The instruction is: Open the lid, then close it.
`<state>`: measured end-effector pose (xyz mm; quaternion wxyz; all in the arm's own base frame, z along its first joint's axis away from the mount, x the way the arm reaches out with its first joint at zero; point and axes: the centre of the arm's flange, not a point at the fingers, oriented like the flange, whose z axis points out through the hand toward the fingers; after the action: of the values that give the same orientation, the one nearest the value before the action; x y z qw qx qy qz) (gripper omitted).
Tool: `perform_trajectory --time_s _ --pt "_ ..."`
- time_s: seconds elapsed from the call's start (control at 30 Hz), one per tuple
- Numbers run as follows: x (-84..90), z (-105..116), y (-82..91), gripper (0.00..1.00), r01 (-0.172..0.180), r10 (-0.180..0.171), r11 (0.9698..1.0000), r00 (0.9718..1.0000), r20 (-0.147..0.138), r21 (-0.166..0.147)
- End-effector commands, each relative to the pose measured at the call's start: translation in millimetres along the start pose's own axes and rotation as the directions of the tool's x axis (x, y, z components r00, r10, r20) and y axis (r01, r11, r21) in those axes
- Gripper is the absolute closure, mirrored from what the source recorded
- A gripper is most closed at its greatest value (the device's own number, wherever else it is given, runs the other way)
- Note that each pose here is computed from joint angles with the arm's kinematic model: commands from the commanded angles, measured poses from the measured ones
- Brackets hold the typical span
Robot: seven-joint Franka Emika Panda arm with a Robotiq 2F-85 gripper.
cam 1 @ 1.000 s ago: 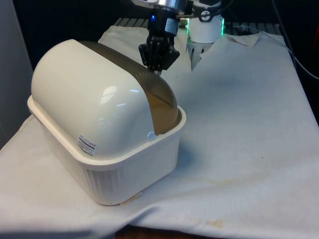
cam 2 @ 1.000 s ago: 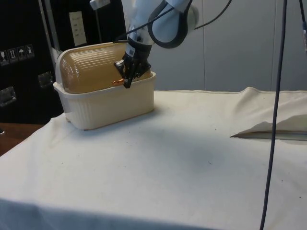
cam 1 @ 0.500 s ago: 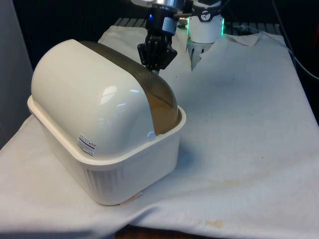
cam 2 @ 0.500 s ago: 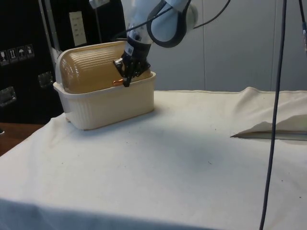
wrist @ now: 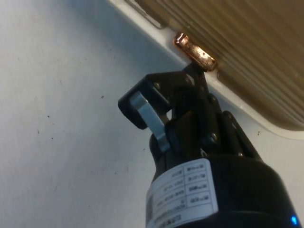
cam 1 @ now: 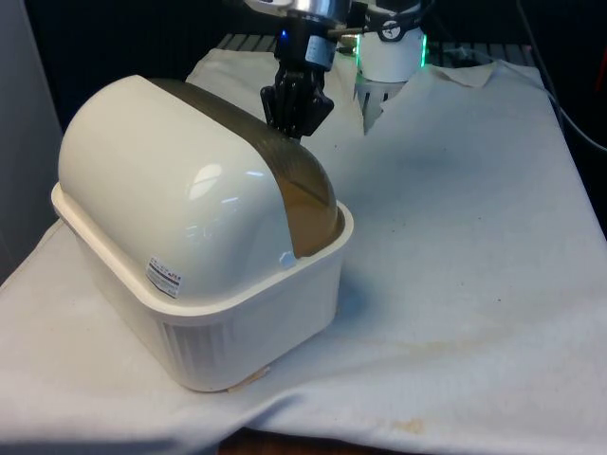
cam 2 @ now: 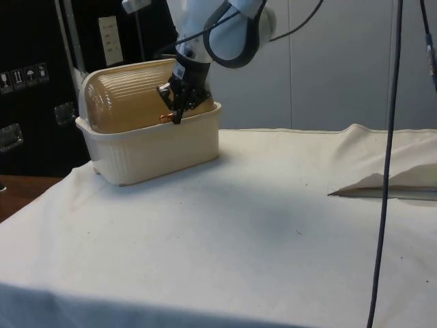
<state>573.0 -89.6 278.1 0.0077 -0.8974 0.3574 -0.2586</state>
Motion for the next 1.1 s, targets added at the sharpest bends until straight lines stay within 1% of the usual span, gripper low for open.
perform_trajectory --time_s 0.0,0.13,0.17,0.2,0.4,0.43,0.47,0.5,0.67,0.7,0.73,0.83,0.87,0.97,1.0,1.03,1.07 --pt "3.9 1 -0.1 1.00 -0.013 0.013 0.9999 0.9999 -0.002 -0.005" --pt "11.2 -3 -1.7 1.00 -0.027 0.027 0.9996 0.9996 -0.005 -0.008" --pt "8.3 -2 -2.2 1.00 -0.021 0.021 0.9998 0.9998 -0.002 -0.004" --pt "13.0 -4 -1.6 1.00 -0.031 0.031 0.9995 0.9995 -0.005 -0.010" --pt "25.4 -14 -4.4 1.00 -0.052 0.052 0.9986 0.9986 -0.011 -0.010" --pt "30.3 -19 -5.8 1.00 -0.060 0.060 0.9982 0.9981 -0.013 -0.009" --pt "24.8 -17 -7.1 1.00 -0.049 0.049 0.9988 0.9988 -0.008 -0.002" --pt "31.9 -21 -6.7 1.00 -0.063 0.063 0.9980 0.9979 -0.013 -0.008" --pt "42.8 -34 -9.7 1.00 -0.083 0.083 0.9965 0.9964 -0.016 -0.004" --pt "38.0 -33 -11.7 1.00 -0.074 0.074 0.9973 0.9972 -0.010 0.004" --pt "45.0 -36 -10.3 1.00 -0.087 0.087 0.9962 0.9961 -0.018 -0.003" --pt "52.5 -42 -14.0 1.00 -0.096 0.096 0.9954 0.9952 -0.022 0.000" --pt "52.5 -42 -14.0 1.00 -0.096 0.096 0.9954 0.9952 -0.022 0.000" --pt "61.2 -48 -17.2 1.00 -0.102 0.102 0.9948 0.9944 -0.027 0.002" --pt "57.4 -48 -19.2 1.00 -0.094 0.095 0.9955 0.9953 -0.022 0.010" --pt "63.4 -49 -17.9 1.00 -0.103 0.103 0.9947 0.9943 -0.029 0.002" --pt "65.9 -50 -18.1 1.00 -0.106 0.106 0.9944 0.9939 -0.031 0.001"
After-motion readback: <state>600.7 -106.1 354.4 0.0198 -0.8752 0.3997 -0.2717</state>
